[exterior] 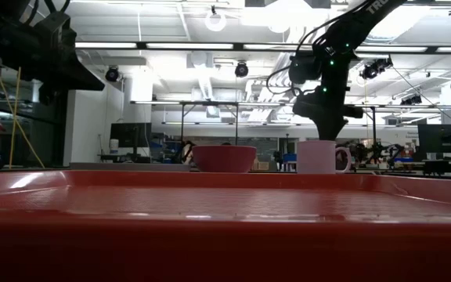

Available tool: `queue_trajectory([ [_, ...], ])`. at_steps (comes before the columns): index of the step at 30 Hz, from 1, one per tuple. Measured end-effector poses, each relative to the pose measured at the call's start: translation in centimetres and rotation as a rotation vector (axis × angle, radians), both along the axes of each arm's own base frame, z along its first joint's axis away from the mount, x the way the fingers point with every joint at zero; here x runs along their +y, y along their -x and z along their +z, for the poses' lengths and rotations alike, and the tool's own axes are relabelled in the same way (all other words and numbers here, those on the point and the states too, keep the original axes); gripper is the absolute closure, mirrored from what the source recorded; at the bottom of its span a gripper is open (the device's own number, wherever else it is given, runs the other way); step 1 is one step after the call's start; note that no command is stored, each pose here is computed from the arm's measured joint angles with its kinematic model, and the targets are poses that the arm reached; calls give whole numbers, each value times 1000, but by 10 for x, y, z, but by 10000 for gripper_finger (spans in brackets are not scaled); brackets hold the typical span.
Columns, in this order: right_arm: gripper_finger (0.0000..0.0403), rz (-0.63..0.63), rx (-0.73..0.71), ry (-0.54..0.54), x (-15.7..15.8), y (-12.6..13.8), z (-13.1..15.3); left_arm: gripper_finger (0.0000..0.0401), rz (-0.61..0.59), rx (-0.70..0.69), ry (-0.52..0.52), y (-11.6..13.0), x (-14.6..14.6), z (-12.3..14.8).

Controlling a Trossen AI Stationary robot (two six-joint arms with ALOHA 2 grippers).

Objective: Set up tray
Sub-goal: Put the pink mug on the red serving tray

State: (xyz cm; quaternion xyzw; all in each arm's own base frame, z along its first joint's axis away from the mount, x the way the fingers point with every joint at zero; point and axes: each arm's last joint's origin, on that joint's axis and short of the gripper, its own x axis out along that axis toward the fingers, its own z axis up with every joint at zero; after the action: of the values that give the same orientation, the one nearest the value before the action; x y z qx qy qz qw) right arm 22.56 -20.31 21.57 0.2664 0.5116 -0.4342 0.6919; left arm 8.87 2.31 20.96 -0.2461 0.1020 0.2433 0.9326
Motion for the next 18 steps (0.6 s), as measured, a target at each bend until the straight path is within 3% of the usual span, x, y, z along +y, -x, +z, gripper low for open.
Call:
queue_trajectory([
  [18,402,-18,-5,-15,1,0,0,357,-1,9,2,0,0,-1],
])
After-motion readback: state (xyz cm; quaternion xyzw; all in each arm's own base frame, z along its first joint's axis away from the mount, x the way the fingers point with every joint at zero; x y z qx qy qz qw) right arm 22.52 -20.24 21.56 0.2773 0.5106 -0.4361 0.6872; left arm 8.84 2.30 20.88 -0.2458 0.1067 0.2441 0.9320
